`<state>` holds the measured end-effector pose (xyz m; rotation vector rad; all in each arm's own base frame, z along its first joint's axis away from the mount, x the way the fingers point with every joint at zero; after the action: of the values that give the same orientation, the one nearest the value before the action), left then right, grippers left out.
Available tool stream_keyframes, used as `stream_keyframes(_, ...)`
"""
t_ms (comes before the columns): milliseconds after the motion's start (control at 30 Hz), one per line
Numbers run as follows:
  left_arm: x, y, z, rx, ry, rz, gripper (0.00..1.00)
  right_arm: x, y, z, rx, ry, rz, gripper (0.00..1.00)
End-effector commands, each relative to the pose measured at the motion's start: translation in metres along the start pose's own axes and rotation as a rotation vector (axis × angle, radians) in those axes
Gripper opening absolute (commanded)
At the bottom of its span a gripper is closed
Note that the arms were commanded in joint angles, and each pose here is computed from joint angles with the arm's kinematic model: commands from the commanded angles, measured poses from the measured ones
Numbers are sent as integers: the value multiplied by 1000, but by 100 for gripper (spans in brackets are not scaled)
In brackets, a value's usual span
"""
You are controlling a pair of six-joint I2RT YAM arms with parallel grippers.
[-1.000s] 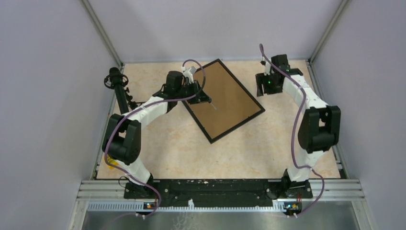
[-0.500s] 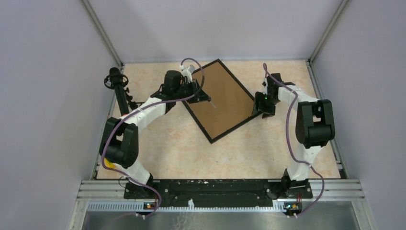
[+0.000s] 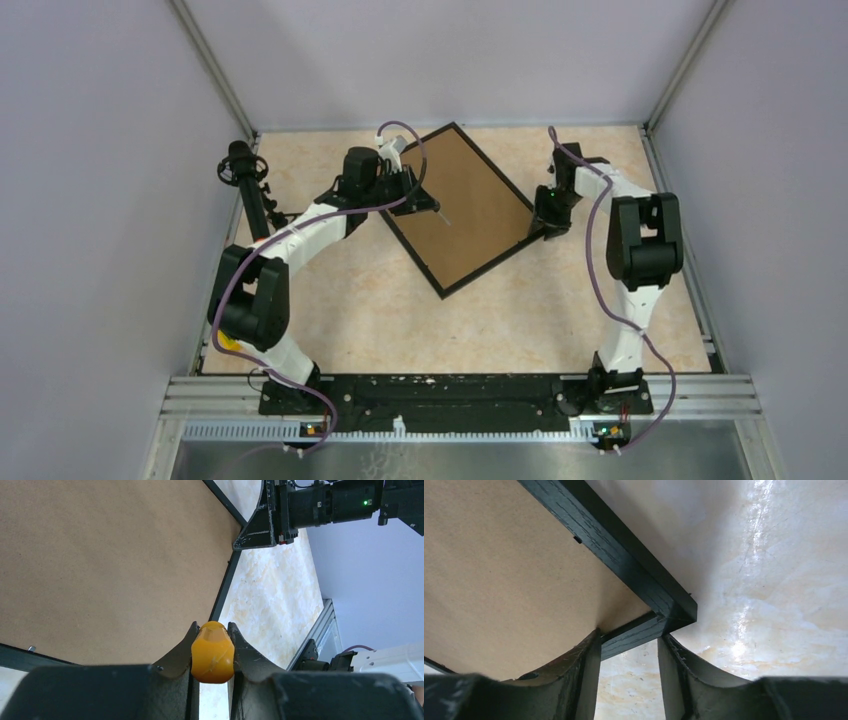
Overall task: Take the photo out of the frame
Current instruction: Adjust the photo frame at the center of the board.
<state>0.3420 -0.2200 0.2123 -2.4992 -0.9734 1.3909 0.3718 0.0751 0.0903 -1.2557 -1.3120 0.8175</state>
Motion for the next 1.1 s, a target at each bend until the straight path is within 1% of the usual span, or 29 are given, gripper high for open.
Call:
stream_keyframes(0,-8,-4,-14,-54,59,26,0,-23,43,4,71,-87,98,35)
stream_keyframes(67,-9,-6,-15,-60,67,22,0,-34,46,3,101,-153,171,25)
stream_keyframes(100,-10,-6,-15,-60,70,22,0,-40,47,3,116,-186,213,23)
stream_keyframes(167,-11,-8,-16,-63,77,24,0,-51,47,4,131,-247,290,22)
stream_keyframes(267,-11,-8,-15,-60,78,23,0,-61,45,2,132,-373,328,22)
stream_keyframes(367,-10,-8,-14,-55,72,27,0,-59,43,1,135,-395,304,22)
stream_keyframes(500,-8,-4,-11,-38,54,33,0,-35,46,-8,108,-343,163,22)
stream_keyframes(633,-5,-2,-7,-19,45,35,0,-14,49,-39,40,-354,86,22)
stream_keyframes(700,-4,-3,-6,-19,51,29,0,-9,52,-53,21,-390,80,21)
stream_keyframes(833,-4,-3,-7,-22,56,30,0,-3,65,-67,13,-518,112,21)
stream_keyframes(967,-4,-1,-8,-20,49,37,0,-2,76,-64,39,-603,131,20)
stream_keyframes(1067,-3,0,-6,-16,47,36,0,-4,75,-58,49,-628,125,20)
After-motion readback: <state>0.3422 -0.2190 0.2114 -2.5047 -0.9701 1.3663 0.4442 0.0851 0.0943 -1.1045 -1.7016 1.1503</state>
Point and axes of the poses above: each gripper's point midway between its finger pads, its own y axis out along the fingers, its own x axis along the line the jaws close on, z = x × y, the point moved 7 cm from there along -y, back along the fingers, and after that the axes turned 1 degree about -y, right-handed, at the moved point
